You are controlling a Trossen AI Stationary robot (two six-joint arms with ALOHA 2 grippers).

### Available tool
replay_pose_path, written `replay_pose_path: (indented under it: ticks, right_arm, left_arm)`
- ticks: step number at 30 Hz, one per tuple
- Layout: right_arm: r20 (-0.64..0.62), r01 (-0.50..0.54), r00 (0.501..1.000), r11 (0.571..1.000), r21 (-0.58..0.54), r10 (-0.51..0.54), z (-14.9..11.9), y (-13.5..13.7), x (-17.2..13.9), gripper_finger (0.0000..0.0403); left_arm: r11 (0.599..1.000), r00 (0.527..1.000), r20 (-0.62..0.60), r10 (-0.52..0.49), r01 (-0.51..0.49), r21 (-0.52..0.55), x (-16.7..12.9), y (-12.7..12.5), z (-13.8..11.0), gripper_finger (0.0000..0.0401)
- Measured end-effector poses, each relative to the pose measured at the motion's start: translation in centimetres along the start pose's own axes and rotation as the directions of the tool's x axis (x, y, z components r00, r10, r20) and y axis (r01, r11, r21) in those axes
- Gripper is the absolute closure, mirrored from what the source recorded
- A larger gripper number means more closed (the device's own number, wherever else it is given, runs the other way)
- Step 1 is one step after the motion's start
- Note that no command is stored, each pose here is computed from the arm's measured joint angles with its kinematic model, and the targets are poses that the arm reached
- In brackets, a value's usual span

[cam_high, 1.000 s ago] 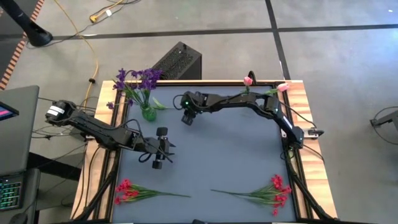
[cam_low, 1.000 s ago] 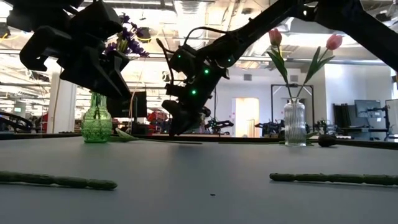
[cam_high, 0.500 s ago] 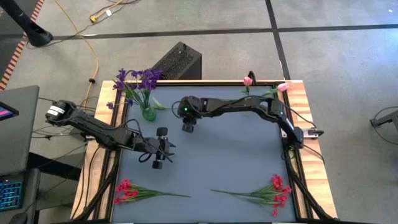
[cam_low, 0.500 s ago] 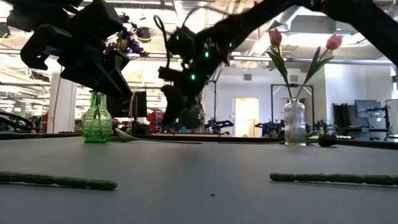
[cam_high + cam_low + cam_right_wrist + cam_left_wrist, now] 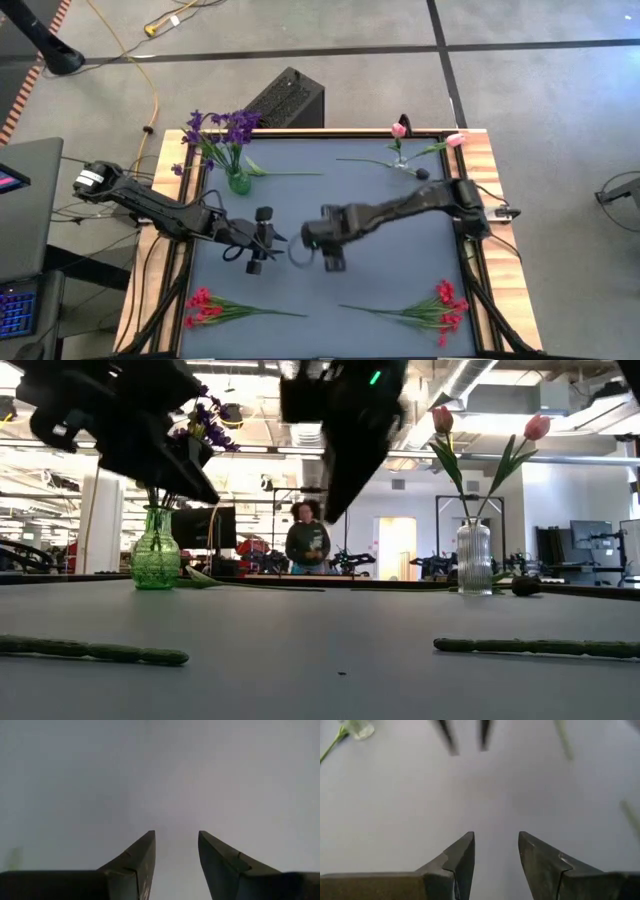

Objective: Sort flowers into vase by color
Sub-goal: Put the left black flower into the green vase

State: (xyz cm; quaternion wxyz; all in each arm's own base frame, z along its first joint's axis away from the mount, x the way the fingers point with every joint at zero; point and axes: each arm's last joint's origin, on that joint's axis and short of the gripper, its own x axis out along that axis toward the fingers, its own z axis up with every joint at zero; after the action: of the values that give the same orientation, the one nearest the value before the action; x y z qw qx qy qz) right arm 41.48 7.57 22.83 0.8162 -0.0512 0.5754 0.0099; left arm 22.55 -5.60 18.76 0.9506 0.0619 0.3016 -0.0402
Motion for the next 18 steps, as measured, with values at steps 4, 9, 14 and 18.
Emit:
replay_pose_path:
  ticks: [4, 9, 14, 18]
  right_arm:
    - [-0.024, -0.035, 0.999, 0.996, -0.087, 0.033, -1.2, 4.9, -1.7, 0.023]
    - [0.042, 0.043, 0.998, 0.987, -0.152, -0.037, -2.6, 9.5, -4.2, 0.023]
    - [0.096, 0.16, 0.984, 0.98, -0.118, -0.149, -4.1, 12.0, -4.9, 0.023]
    - [0.072, 0.163, 0.985, 0.984, -0.076, -0.158, -5.1, 12.8, -4.7, 0.023]
  left_arm:
    - [0.998, 0.995, 0.087, -0.039, 0.043, -0.046, 0.3, -0.4, 1.1, 0.026]
    - [1.0, 0.994, 0.106, -0.009, 0.01, -0.014, 2.1, -1.7, 3.3, 0.0268]
    - [0.995, 0.994, -0.031, 0.101, -0.1, 0.027, 5.5, -2.4, 4.8, 0.0276]
    - [0.976, 0.957, -0.2, 0.211, -0.197, 0.087, 7.7, -1.7, 6.2, 0.0278]
